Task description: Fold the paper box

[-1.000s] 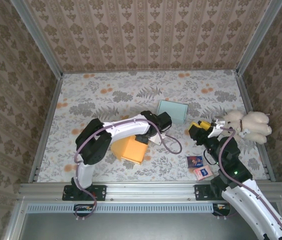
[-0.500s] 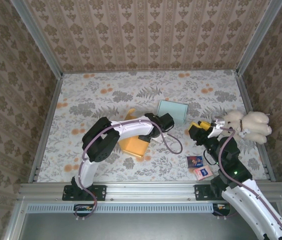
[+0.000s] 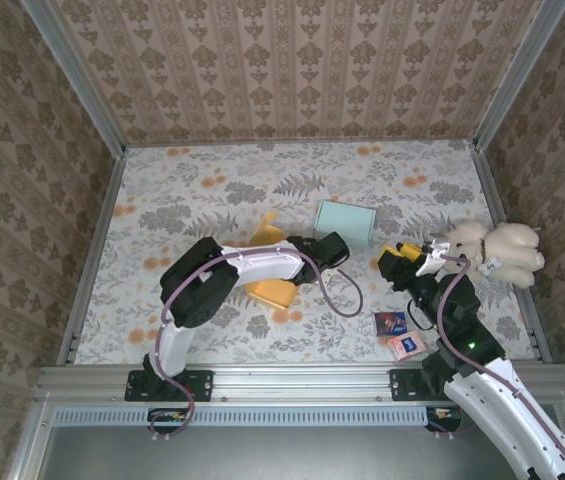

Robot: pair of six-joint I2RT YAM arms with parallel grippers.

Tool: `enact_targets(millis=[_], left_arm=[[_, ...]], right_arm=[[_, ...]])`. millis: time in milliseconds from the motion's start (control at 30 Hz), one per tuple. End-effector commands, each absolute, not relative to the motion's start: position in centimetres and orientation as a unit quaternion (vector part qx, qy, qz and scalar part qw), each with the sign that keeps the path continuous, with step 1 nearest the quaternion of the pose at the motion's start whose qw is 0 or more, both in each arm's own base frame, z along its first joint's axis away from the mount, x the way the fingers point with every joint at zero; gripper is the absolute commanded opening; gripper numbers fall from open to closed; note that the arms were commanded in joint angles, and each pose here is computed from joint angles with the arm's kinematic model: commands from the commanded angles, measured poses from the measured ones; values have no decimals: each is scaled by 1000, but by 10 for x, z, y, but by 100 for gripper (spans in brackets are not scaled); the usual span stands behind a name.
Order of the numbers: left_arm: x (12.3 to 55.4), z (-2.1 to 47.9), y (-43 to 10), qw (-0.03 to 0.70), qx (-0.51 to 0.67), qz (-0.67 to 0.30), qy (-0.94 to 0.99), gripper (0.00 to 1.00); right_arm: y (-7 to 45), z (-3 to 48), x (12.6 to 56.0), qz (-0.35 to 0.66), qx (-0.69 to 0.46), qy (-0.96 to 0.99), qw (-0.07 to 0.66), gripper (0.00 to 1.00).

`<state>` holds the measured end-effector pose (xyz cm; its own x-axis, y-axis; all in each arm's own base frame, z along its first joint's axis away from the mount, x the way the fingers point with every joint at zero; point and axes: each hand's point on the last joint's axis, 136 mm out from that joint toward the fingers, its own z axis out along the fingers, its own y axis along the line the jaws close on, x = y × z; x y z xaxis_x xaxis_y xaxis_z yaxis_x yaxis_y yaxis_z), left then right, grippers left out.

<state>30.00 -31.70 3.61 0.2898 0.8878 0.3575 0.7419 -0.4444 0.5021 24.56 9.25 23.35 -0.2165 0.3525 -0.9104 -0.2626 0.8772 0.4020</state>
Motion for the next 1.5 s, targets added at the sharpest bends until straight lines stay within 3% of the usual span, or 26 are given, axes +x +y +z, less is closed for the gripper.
enact_targets(millis=[0, 167, 567, 633, 900, 1133, 1467], left_arm=[[292, 12, -316, 88, 815, 274, 503, 21], [296, 17, -317, 95, 811, 281, 504, 29], [299, 51, -321, 131, 804, 289, 502, 37], [300, 56, -321, 136, 803, 291, 501, 57], [296, 81, -325, 172, 795, 295, 502, 61], [295, 136, -339, 272, 751, 272, 537, 59], [269, 214, -339, 475, 576, 158, 647, 58]], right_arm=[[89, 233, 245, 245, 39, 739, 626, 48], [90, 234, 244, 247, 38, 737, 628, 48], [89, 233, 244, 245, 39, 738, 628, 48], [89, 233, 244, 245, 38, 738, 628, 48], [88, 232, 245, 241, 41, 739, 628, 48], [87, 231, 246, 237, 41, 741, 626, 48], [89, 232, 248, 241, 44, 744, 621, 48]])
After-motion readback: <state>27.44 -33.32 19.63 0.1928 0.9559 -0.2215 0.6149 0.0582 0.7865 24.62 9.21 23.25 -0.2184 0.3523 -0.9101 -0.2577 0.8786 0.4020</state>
